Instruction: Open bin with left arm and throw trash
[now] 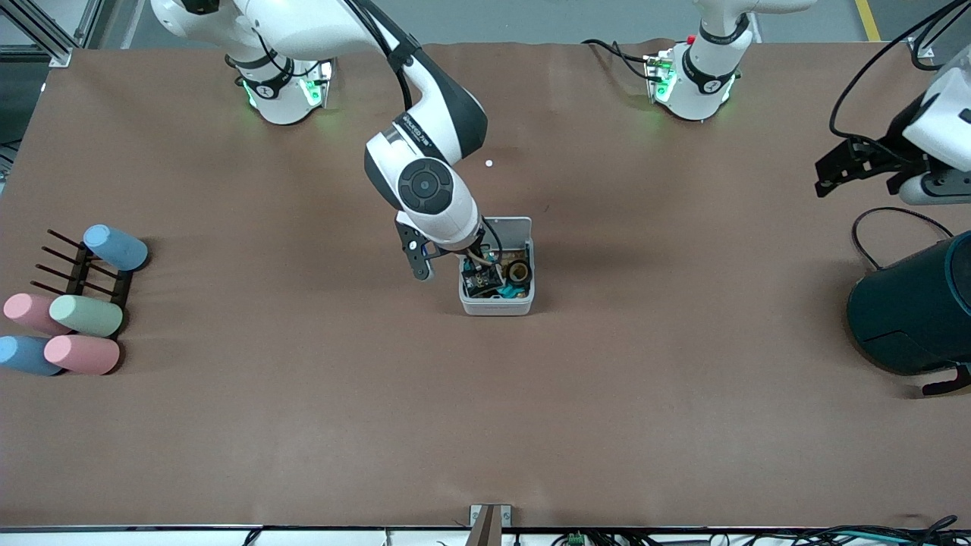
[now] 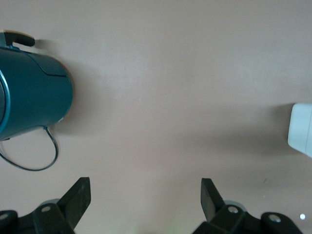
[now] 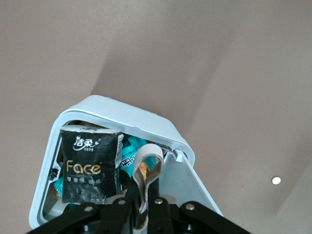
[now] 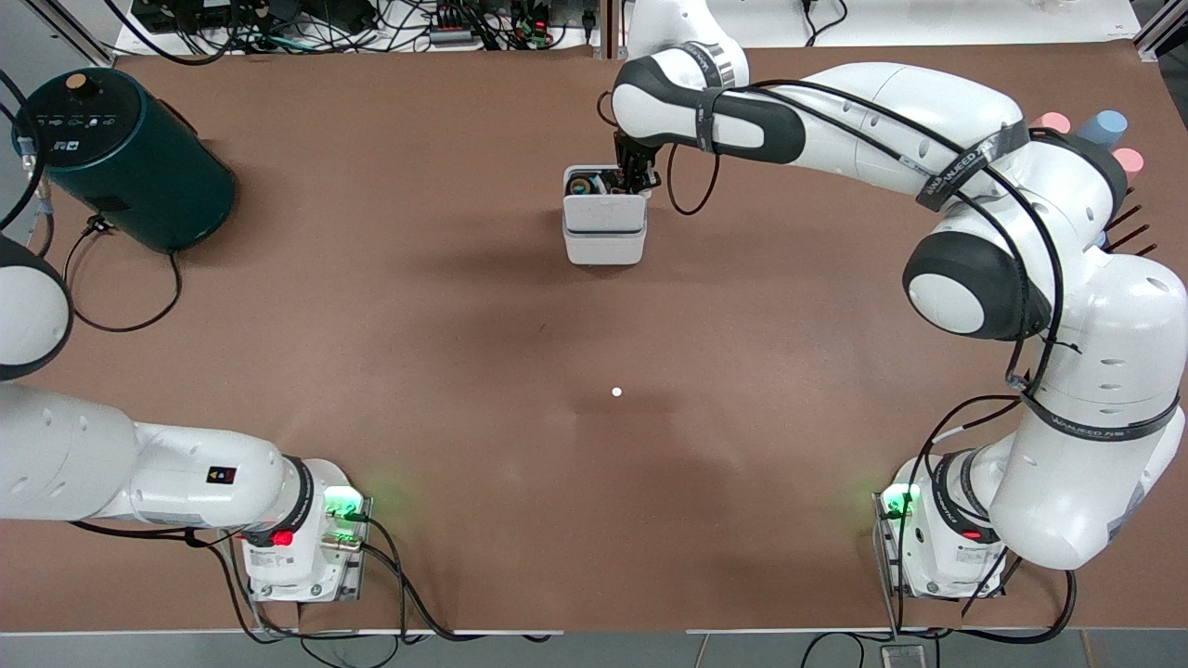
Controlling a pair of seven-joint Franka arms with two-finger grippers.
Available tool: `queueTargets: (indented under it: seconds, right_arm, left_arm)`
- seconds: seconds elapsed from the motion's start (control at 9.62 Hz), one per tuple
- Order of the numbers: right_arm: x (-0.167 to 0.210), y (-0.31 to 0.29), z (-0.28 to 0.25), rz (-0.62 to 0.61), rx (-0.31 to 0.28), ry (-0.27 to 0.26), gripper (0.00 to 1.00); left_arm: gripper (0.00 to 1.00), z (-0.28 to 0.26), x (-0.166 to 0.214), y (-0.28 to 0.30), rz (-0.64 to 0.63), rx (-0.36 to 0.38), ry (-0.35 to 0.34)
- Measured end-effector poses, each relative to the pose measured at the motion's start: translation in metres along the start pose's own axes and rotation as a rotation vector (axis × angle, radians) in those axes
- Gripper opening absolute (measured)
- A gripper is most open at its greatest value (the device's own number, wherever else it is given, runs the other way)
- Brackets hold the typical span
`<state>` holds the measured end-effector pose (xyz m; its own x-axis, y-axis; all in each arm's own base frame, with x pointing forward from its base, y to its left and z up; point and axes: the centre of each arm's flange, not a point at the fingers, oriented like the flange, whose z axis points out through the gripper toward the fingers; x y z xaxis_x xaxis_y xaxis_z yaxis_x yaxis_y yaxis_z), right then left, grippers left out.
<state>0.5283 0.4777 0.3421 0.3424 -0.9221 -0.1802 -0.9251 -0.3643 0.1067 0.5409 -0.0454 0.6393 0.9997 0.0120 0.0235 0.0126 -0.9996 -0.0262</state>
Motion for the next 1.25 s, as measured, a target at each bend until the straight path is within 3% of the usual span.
queueTargets:
  seconds: [0.31,0.42,0.62,0.73,0.94,1.25]
  right_arm:
    - [0.000,0.000,0.000,-0.002,0.003,0.001,0.60]
    - [0.001,-0.001,-0.002,-0.001,0.006,0.001,0.70]
    - [0.011,-0.008,-0.014,0.008,0.030,-0.001,0.69]
    - [0.034,-0.018,-0.034,0.012,0.055,-0.003,0.69]
    - [0.138,-0.029,-0.095,-0.004,0.059,-0.013,0.69]
    - [0.305,0.019,-0.178,-0.206,-0.052,-0.070,0.70]
  left_arm:
    - [1.00,-0.001,0.009,-0.006,-0.012,-0.008,0.010]
    - [1.00,0.001,0.013,-0.004,-0.010,-0.008,0.009]
    - [1.00,0.003,0.017,-0.001,-0.007,-0.008,0.008]
    - [1.00,0.002,0.017,-0.001,-0.007,-0.008,0.009]
    - [1.00,0.002,0.017,-0.001,-0.007,-0.008,0.010]
    - [1.00,0.012,0.022,-0.004,-0.016,-0.006,-0.010]
